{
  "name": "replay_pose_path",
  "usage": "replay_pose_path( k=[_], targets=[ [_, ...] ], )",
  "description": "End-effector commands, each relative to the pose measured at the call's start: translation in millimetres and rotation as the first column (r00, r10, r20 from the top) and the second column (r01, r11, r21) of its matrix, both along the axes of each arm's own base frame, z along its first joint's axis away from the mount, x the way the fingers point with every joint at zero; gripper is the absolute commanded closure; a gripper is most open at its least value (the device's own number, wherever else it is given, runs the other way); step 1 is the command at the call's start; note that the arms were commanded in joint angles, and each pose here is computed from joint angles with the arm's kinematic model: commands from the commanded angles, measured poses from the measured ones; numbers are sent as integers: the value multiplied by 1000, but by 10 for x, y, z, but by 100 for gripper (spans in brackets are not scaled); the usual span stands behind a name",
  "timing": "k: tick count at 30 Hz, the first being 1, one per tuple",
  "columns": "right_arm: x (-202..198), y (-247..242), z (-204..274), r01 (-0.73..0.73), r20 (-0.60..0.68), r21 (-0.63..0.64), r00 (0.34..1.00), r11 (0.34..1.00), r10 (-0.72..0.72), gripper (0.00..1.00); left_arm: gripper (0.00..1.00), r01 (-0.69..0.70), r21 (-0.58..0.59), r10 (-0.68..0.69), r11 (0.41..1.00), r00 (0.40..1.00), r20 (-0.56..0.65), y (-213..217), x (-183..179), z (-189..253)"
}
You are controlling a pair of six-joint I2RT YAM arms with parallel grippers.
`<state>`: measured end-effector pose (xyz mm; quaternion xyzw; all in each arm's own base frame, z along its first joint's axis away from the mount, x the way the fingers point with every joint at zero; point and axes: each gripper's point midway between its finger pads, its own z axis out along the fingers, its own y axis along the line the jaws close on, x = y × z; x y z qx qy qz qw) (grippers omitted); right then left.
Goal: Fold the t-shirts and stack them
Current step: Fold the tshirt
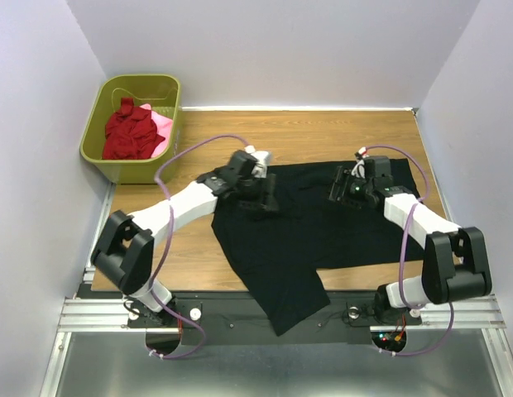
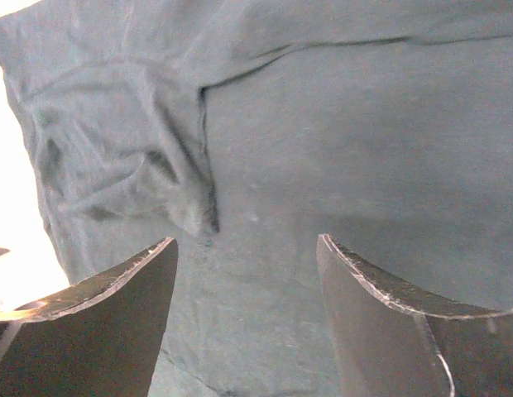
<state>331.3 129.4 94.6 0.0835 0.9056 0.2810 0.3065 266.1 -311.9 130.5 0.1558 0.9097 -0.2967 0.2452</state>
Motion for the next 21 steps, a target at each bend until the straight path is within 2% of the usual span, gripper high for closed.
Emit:
replay_pose_path(
  k=[1,7,10,12,15,21],
  targets=[
    [93,277,149,-75,32,39,997,996,74,28,36,-191,5,191,982,981,-22,392,147,-179],
    [78,573,-42,-146,-52,84,987,986,151,35,37,-252,8,252,968,967,-22,581,204,-353],
    [91,697,-170,-163,-92,85,981,983,171,49,37,-260,-4,259,966,965,-28,576,231,-409],
    [123,739,-174,-167,-94,89,980,982,175,53,37,-258,-3,258,966,966,-30,563,246,-430],
    [98,825,-235,-187,-116,101,973,977,198,57,38,-245,-3,245,969,969,-44,527,250,-493],
    [22,892,-340,-202,-149,101,965,974,216,58,41,-247,21,248,969,967,-57,533,262,-613]
  ],
)
